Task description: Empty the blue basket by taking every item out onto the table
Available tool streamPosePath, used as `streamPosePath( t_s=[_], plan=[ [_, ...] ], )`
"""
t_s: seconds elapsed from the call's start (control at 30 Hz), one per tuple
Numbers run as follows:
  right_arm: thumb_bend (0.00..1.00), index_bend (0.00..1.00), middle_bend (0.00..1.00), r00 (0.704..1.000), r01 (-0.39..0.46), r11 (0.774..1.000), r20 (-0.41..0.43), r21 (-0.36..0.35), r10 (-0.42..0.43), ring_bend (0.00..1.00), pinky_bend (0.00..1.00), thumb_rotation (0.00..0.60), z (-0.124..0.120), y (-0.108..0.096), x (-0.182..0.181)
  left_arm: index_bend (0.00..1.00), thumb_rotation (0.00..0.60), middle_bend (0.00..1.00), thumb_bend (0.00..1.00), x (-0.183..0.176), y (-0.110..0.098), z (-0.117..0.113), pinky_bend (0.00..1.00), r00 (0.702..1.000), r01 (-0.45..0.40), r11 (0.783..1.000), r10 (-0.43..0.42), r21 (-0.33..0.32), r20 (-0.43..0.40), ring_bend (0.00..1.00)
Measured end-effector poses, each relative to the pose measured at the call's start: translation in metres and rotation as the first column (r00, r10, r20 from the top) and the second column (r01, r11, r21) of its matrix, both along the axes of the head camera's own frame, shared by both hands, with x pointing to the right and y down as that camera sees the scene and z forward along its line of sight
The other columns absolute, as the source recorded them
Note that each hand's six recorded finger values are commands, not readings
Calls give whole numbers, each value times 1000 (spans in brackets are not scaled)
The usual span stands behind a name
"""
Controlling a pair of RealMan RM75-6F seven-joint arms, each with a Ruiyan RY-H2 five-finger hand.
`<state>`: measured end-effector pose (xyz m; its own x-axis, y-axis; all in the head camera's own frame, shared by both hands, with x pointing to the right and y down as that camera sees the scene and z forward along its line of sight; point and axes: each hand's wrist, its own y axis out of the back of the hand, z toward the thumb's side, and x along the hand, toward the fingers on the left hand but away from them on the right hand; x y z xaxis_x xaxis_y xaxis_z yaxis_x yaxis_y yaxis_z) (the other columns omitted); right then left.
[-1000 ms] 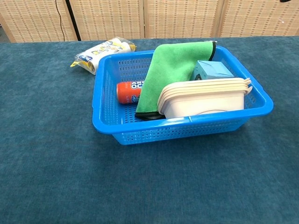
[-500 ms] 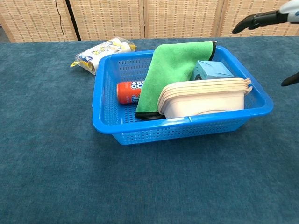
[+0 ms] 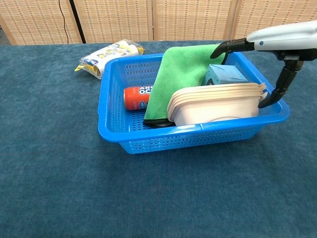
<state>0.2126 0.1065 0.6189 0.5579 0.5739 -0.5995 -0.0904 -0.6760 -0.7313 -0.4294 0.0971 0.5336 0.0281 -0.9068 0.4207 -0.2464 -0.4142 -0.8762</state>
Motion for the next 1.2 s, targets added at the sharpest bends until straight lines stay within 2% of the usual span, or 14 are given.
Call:
streamPosePath(
  t_s=[0.17, 0.23, 0.4, 0.53, 0.63, 0.73, 0.93, 1.2],
  plan=[
    [0, 192, 94, 999, 18, 1000, 27, 18, -18, 2, 124, 600, 5, 3, -9, 0, 600, 0, 195, -2, -1, 0, 0, 1000, 7, 1000, -7, -5, -5, 0],
    [42, 234, 134, 999, 21, 1000, 35, 17, -22, 23, 176, 600, 9, 3, -13, 0, 600, 0, 195, -2, -1, 1, 0, 1000, 5, 1000, -5, -7, -6, 0],
    [358, 337, 244, 998, 38, 999, 54, 12, -38, 130, 286, 600, 20, 3, -21, 0, 600, 0, 195, -1, -1, 3, 0, 1000, 1, 1000, -1, -17, -8, 0],
    [609, 495, 418, 995, 43, 999, 85, 12, -44, 293, 456, 600, 22, 5, -27, 0, 600, 0, 196, -2, -2, 2, 0, 1000, 3, 1000, -3, -14, -9, 0],
    [739, 568, 482, 992, 43, 999, 114, 17, -44, 360, 529, 600, 22, 5, -30, 0, 600, 0, 195, -2, -2, 2, 0, 1000, 3, 1000, -3, -14, -10, 0],
    [861, 614, 520, 990, 40, 999, 138, 18, -42, 396, 552, 600, 23, 5, -31, 0, 600, 0, 195, -2, -2, 3, 0, 1000, 0, 1000, 0, -16, -12, 0],
    [900, 632, 537, 982, 28, 999, 185, 46, -37, 406, 560, 600, 12, 1, -32, 0, 600, 0, 195, -1, -2, 3, 0, 1000, -2, 1000, 2, -19, -13, 0],
    [912, 636, 540, 968, -28, 990, 250, 138, -7, 408, 560, 600, -22, -21, -27, 0, 600, 0, 195, 0, -2, 5, 0, 1000, -7, 1000, 7, -27, -17, 0]
  ],
)
